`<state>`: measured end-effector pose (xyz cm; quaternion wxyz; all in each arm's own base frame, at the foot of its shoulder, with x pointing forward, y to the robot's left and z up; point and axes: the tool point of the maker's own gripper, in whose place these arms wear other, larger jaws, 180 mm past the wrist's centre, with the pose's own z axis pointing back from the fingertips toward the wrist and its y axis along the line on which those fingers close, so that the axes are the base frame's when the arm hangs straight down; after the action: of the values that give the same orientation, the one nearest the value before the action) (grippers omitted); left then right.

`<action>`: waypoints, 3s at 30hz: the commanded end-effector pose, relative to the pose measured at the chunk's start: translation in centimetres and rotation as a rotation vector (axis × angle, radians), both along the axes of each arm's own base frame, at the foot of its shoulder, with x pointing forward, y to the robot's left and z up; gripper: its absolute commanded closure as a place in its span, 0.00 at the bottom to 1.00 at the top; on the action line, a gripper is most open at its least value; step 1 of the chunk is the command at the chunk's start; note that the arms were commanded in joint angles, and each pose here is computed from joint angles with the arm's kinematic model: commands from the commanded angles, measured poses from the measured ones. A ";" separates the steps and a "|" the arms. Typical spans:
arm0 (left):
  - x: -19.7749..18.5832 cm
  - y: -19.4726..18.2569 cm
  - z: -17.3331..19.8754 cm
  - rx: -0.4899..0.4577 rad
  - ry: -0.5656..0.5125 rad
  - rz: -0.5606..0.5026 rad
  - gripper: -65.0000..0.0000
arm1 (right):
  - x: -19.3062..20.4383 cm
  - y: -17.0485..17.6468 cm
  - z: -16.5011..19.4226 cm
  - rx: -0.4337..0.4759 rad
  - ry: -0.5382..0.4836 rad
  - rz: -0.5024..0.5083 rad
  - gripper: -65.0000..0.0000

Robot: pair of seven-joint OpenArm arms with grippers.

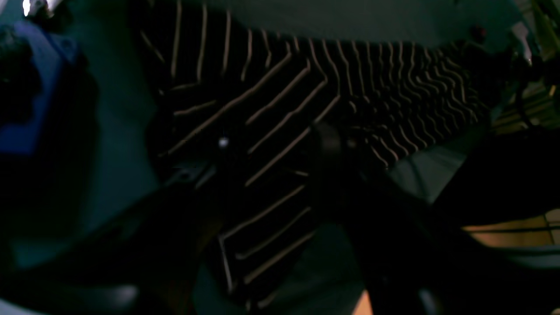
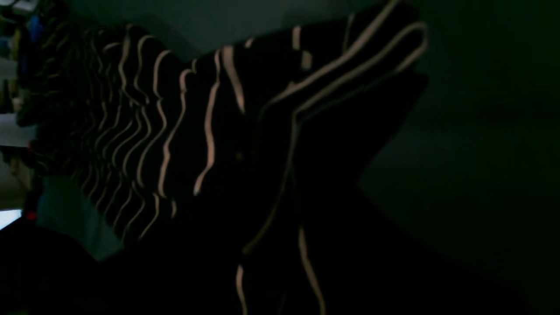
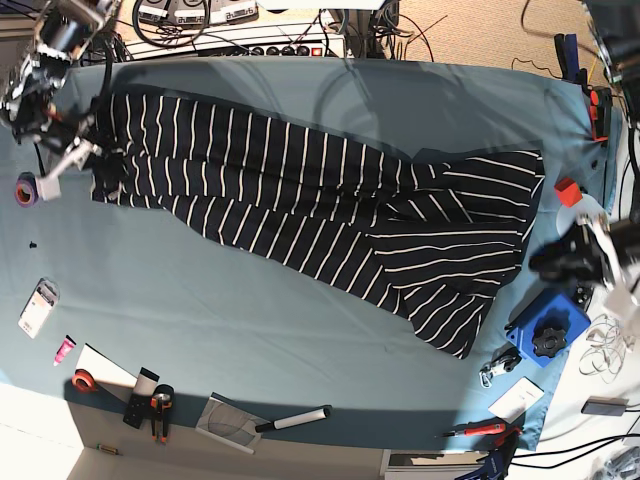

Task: Layout the t-shirt on the table in an organized manner, then fold the t-shirt properly
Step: 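Grasp the striped strip's end with the right gripper, then fold the held strip end toward the middle with the right gripper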

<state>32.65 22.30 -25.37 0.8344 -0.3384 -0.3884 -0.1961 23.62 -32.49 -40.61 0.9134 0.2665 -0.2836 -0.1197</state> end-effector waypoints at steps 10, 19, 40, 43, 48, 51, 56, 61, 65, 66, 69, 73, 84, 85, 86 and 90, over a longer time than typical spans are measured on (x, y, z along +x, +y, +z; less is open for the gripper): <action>-2.6 -1.1 -0.2 0.024 -0.008 -0.050 0.85 | 1.2 -7.7 3.5 -0.399 0.060 0.034 1.00; -4.3 -5.6 -0.6 -0.052 -0.035 -0.104 0.96 | 3.7 -17.4 11.8 -0.769 0.019 -0.114 1.00; -3.3 2.3 3.3 -0.055 -0.181 0.175 1.00 | 8.0 -2.7 15.7 -0.638 -0.247 0.067 1.00; -3.3 3.4 3.1 -0.018 -0.178 0.211 1.00 | 7.9 -0.1 14.8 -0.610 -0.262 0.132 1.00; -3.3 4.0 2.3 0.033 -0.152 0.227 1.00 | 7.9 6.4 12.1 -0.576 -0.248 0.327 1.00; -3.3 4.0 2.3 0.033 -0.152 0.227 1.00 | 7.9 10.5 10.9 -0.544 -0.258 0.437 1.00; -3.3 4.2 2.4 0.041 -0.153 0.227 1.00 | 8.0 15.2 10.2 -0.478 -0.302 0.533 1.00; -3.3 5.0 2.9 0.075 -0.157 0.224 1.00 | 8.3 17.0 10.1 -0.449 -0.331 0.540 1.00; -3.3 5.2 3.1 0.085 -0.159 0.222 1.00 | 9.2 17.8 10.9 -0.428 -0.379 0.512 1.00; -3.3 5.2 3.1 0.084 -0.159 0.222 1.00 | 9.4 18.1 11.0 -0.421 -0.387 0.511 1.00; -3.3 5.2 3.1 0.084 -0.160 0.222 1.00 | 9.6 19.3 11.3 -0.396 -0.410 0.516 1.00; -3.3 5.2 3.1 0.084 -0.160 0.222 1.00 | 9.7 20.0 10.9 -0.408 -0.409 0.527 1.00; -3.3 5.2 3.1 0.084 -0.159 0.222 1.00 | 9.6 23.7 9.7 -0.500 -0.451 0.654 1.00; -3.3 5.2 3.1 0.084 -0.159 0.222 1.00 | 9.5 23.9 9.4 -0.514 -0.446 0.667 1.00; -3.3 5.2 3.1 0.084 -0.159 0.222 1.00 | 9.4 24.1 9.2 -0.523 -0.443 0.678 1.00; -3.3 5.2 3.1 0.084 -0.159 0.222 0.91 | 9.3 24.5 9.1 -0.522 -0.447 0.693 0.78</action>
<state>28.89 27.23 -24.05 0.8433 -0.2483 -0.4581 -0.1318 31.99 -8.27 -33.11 0.8663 0.1232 -0.3583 0.3255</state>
